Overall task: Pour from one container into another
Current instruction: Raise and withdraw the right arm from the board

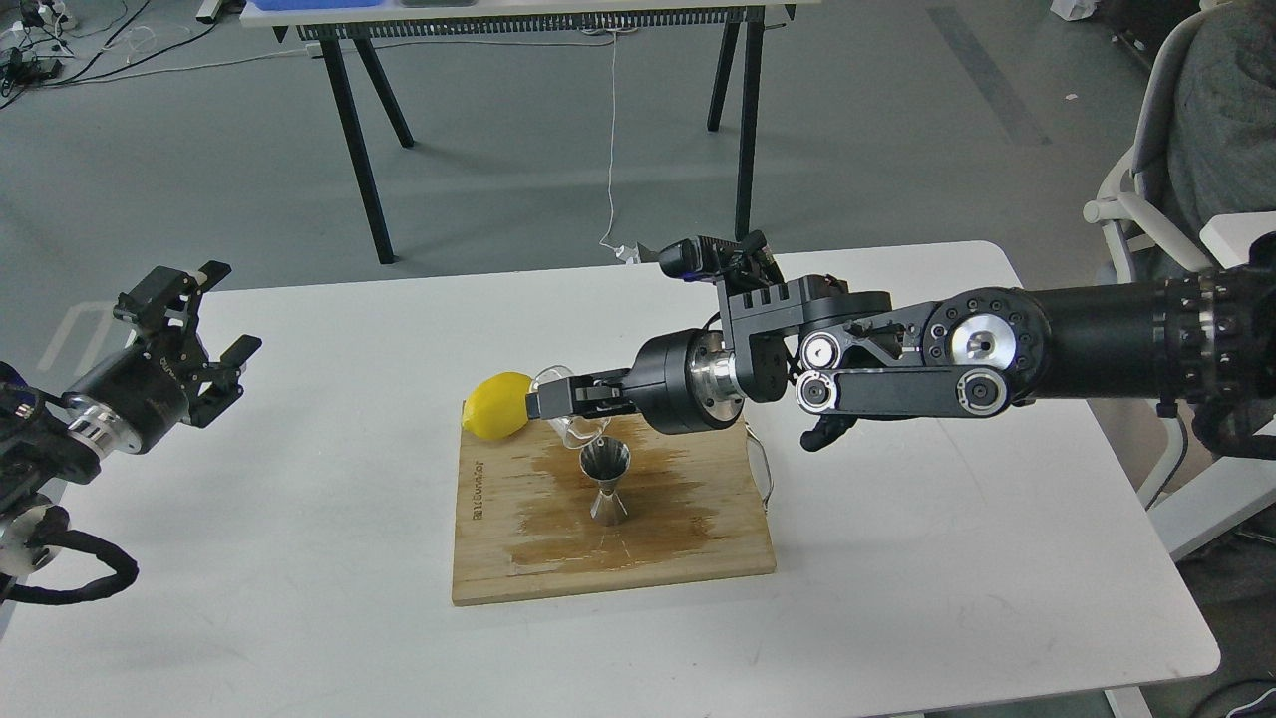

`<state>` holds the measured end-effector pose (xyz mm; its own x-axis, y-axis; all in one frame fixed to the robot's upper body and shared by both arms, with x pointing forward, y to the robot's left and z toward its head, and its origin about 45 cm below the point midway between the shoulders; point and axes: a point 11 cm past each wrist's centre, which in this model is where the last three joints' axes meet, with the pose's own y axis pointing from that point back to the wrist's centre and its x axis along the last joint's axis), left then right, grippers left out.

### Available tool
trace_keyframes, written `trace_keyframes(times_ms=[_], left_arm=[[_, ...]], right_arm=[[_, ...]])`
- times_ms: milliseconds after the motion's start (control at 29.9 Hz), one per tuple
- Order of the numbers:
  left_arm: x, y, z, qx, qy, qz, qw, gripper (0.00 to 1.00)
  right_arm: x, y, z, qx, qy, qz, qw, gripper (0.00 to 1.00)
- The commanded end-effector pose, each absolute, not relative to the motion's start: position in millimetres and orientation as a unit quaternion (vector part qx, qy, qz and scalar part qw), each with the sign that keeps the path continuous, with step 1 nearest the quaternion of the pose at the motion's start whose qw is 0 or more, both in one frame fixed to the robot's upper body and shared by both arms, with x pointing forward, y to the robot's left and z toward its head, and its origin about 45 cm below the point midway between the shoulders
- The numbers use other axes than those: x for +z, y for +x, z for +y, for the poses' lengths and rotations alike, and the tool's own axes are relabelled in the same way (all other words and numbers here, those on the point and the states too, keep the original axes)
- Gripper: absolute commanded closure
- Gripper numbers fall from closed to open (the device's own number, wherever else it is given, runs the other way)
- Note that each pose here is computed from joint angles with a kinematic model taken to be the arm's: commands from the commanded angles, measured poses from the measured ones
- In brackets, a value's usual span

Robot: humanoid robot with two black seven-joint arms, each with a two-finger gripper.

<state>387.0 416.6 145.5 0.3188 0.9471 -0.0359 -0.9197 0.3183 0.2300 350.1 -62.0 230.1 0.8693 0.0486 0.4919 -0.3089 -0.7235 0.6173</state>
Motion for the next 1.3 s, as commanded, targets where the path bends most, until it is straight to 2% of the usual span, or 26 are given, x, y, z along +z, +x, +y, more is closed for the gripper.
trace_keyframes(times_ms=[0, 368, 601, 735, 902, 1002, 1136, 1270], left_arm=[[145.4, 386.9, 416.6, 0.578, 0.084, 0.082, 0.808, 0.01], [145.4, 386.9, 416.6, 0.578, 0.084, 0.082, 0.808, 0.01], [145.0, 386.7, 416.4, 0.577, 0.085, 0.082, 0.808, 0.01], [145.4, 386.6, 417.2, 0.578, 0.085, 0.082, 0.808, 0.01], [146.1, 387.1, 417.1, 0.578, 0.084, 0.081, 0.808, 0.01], [146.6, 387.5, 417.3, 0.578, 0.083, 0.081, 0.807, 0.01], [149.6, 389.5, 417.2, 0.582, 0.073, 0.08, 0.806, 0.01], [149.8, 390.9, 413.8, 0.582, 0.066, 0.081, 0.806, 0.01]], right_arm=[[230.1, 350.4, -62.8, 0.249, 0.895, -0.072, 0.364, 0.74], [232.4, 355.9, -65.6, 0.224, 0.902, -0.102, 0.354, 0.74], [253.7, 371.4, -72.6, 0.044, 0.944, -0.218, 0.243, 0.74], [265.3, 389.2, -99.5, -0.087, 0.937, -0.307, 0.145, 0.74], [269.5, 410.9, -184.0, -0.276, 0.857, -0.433, -0.035, 0.74], [249.7, 409.5, -250.9, -0.351, 0.779, -0.502, -0.134, 0.74], [216.9, 385.1, -336.9, -0.418, 0.657, -0.575, -0.252, 0.74], [176.9, 347.5, -382.2, -0.464, 0.552, -0.611, -0.326, 0.75]])
